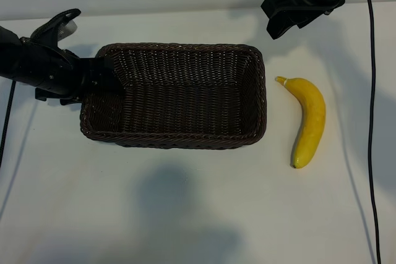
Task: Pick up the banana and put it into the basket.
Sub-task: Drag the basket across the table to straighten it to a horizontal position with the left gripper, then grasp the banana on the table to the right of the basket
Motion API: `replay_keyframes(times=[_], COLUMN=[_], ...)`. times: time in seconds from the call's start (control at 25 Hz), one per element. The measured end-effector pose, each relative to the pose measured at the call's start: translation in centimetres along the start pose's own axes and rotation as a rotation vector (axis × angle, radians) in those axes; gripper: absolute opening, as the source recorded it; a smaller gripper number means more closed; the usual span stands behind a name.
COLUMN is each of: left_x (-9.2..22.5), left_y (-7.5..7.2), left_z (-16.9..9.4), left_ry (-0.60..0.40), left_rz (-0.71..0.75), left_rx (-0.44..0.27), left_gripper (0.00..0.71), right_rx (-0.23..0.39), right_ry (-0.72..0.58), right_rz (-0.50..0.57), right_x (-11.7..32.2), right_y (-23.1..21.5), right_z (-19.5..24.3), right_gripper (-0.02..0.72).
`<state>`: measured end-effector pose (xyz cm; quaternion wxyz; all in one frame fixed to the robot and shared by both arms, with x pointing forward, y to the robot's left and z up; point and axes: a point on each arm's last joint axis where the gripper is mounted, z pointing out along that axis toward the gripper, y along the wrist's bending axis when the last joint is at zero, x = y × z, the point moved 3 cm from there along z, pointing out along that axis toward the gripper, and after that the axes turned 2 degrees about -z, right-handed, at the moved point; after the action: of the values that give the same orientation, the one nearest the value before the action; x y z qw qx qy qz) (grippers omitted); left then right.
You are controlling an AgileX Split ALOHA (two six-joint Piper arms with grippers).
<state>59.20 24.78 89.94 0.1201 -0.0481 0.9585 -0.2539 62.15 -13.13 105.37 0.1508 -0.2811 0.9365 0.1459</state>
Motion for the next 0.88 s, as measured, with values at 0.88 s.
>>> replay_keyframes(times=[0.88], left_x=[1.2], left_y=[-0.4], left_z=[-2.7], left_ry=[0.074], left_rz=[0.040], left_rx=[-0.056], left_gripper=[0.547], right_rx=[0.001], right_ry=[0.001], right_rz=[0.000], right_x=[0.0], right_y=[0.0], right_z=[0.0], right_gripper=[0.524])
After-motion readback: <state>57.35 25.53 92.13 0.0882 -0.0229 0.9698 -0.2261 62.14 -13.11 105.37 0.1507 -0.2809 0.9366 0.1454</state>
